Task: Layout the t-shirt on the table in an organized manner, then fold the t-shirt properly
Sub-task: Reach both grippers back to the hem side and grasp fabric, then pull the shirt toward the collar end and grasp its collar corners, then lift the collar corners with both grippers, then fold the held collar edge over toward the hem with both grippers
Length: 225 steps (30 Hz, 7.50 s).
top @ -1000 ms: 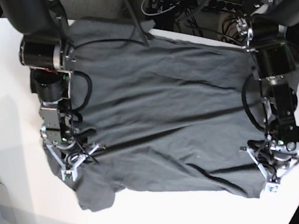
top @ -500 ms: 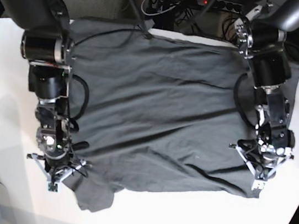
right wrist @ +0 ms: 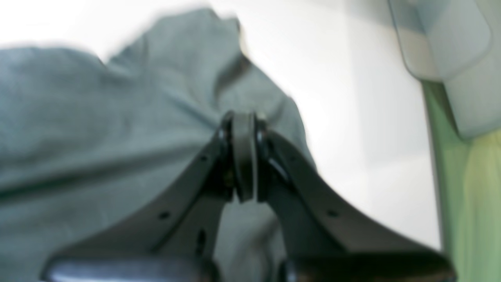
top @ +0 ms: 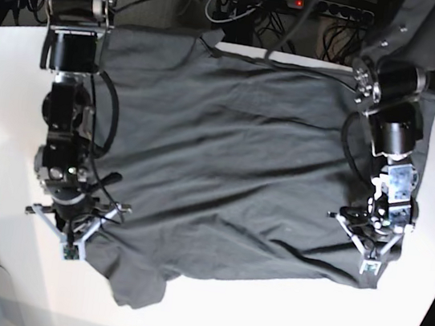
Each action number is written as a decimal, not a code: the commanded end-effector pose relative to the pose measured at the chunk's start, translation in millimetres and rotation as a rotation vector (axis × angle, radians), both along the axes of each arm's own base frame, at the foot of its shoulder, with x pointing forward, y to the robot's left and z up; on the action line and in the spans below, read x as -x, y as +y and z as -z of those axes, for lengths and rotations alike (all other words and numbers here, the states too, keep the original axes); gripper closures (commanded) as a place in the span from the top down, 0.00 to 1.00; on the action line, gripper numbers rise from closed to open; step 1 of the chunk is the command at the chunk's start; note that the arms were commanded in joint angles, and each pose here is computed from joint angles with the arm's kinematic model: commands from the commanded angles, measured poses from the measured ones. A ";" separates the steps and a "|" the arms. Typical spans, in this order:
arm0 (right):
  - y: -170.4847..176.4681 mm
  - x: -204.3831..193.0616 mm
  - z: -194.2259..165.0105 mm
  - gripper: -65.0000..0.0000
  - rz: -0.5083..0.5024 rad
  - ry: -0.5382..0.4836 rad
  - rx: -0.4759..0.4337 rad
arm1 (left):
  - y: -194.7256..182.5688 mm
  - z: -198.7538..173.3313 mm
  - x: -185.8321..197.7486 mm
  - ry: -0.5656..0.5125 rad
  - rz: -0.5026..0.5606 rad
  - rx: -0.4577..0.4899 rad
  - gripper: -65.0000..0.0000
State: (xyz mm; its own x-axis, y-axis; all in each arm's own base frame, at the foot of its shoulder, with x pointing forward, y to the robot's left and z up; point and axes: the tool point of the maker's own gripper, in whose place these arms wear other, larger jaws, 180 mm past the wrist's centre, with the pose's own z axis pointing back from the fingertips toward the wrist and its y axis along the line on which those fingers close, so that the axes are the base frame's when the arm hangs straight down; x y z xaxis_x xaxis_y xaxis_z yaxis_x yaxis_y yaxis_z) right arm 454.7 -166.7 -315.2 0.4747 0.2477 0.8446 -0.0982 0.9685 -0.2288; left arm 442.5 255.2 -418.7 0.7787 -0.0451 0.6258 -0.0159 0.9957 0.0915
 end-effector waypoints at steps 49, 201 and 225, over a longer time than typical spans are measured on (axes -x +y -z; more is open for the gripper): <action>-30.9 158.2 37.7 0.37 -0.016 0.194 0.097 | 27.5 -110.8 62.0 -0.068 0.035 -0.295 0.20; -67.7 262.9 43.7 0.00 -0.059 0.337 -0.006 | 133.2 -62.9 243.0 -0.032 -0.263 -0.167 0.01; -50.1 253.9 36.8 0.00 -0.112 0.309 -0.007 | 130.9 -63.1 240.5 -0.038 -0.260 -0.162 0.01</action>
State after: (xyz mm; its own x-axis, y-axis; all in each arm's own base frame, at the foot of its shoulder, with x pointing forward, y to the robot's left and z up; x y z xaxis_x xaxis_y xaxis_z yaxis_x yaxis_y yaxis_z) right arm 194.7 -213.8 -362.2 0.7043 0.3012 0.6428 -0.2748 0.9506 -0.1443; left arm 195.0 378.3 -370.2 0.7777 0.0731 0.6244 -0.2632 0.9398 0.2179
